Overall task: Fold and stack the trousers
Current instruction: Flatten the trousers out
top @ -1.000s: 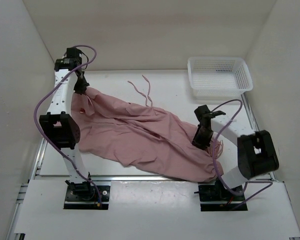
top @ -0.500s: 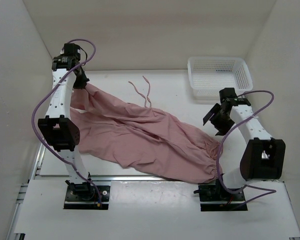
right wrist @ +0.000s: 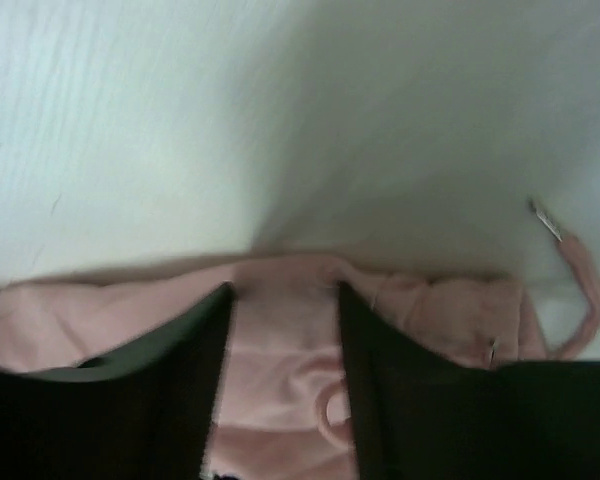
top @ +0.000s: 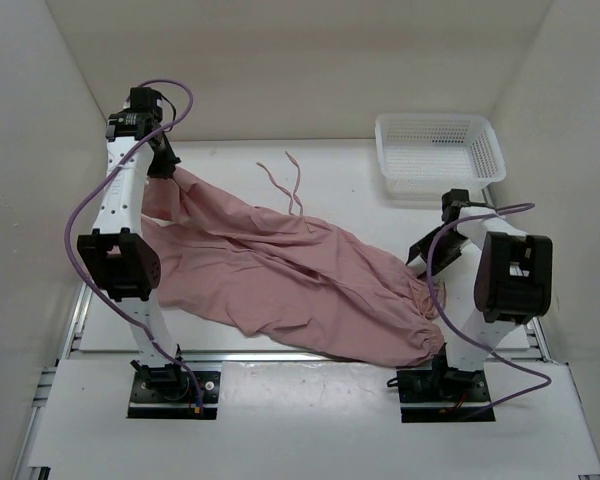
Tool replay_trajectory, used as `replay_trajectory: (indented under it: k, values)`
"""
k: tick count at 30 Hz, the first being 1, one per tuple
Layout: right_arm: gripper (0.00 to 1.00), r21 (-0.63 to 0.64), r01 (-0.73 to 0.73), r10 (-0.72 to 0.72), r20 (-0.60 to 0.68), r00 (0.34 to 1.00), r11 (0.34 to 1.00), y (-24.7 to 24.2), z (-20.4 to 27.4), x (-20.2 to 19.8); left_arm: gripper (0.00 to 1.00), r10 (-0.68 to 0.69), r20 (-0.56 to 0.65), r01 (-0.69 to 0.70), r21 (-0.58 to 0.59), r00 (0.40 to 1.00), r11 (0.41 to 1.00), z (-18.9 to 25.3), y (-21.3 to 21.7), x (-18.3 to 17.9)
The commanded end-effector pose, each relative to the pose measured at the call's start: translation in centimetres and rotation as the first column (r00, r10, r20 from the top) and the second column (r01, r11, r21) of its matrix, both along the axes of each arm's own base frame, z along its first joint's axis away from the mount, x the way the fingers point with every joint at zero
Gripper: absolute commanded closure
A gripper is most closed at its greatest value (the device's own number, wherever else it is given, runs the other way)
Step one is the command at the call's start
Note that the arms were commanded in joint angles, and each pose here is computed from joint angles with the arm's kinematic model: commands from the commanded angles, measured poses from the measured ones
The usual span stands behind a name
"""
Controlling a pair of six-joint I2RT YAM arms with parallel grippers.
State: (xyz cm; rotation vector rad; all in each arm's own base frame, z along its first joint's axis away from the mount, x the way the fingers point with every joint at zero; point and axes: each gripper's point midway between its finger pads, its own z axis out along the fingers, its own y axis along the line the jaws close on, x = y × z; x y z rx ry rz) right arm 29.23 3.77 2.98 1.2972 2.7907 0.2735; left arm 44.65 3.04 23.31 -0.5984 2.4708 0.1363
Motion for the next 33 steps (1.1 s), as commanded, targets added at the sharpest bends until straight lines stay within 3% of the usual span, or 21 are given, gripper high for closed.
replay_trajectory:
  k: [1,2,3,4,6,13,20,33]
  values:
    - [0.55,-0.026,0.037,-0.037,0.006,0.999,0.999,-0.6,-1.5,1.0,0.9,-0.022,0.102,0.023,-0.007,0.995,1.0,3.2,-0.4,0.9]
    - [0.63,-0.027,0.047,-0.046,0.016,0.999,0.999,-0.9,-1.3,1.4,0.9,-0.022,0.102,0.023,-0.007,0.995,1.0,3.2,-0.4,0.9]
    - [0.81,-0.028,0.035,-0.034,0.007,0.999,0.999,-0.9,-1.3,1.1,0.9,-0.022,0.111,0.023,-0.006,0.994,1.0,3.7,-0.4,0.8]
    - [0.9,-0.029,0.035,-0.034,0.024,0.999,0.999,-0.9,-0.8,1.2,0.9,-0.013,0.129,0.014,-0.006,0.992,1.0,4.4,0.0,1.0]
    - [1.0,-0.053,0.03,-0.026,0.068,0.997,0.998,-1.3,0.6,1.4,0.9,-0.013,0.138,0.014,-0.005,0.99,1.0,4.9,0.0,0.9]
    - [1.0,-0.203,0.03,0.007,0.177,0.984,0.979,-3.8,5.5,0.2,0.9,-0.008,0.181,0.01,-0.012,0.983,1.0,6.4,0.3,1.0]
    - [1.0,-0.247,0.042,0.024,0.26,0.965,0.968,-4.5,8.5,-2.2,0.9,-0.006,0.202,0.008,-0.007,0.979,1.0,7.6,0.3,0.2]
    - [1.0,-0.435,0.147,0.036,0.385,0.922,0.888,-7.9,15.8,-8.4,0.9,0.176,0.297,-0.201,0.053,0.938,0.978,12.7,6.4,-6.4]
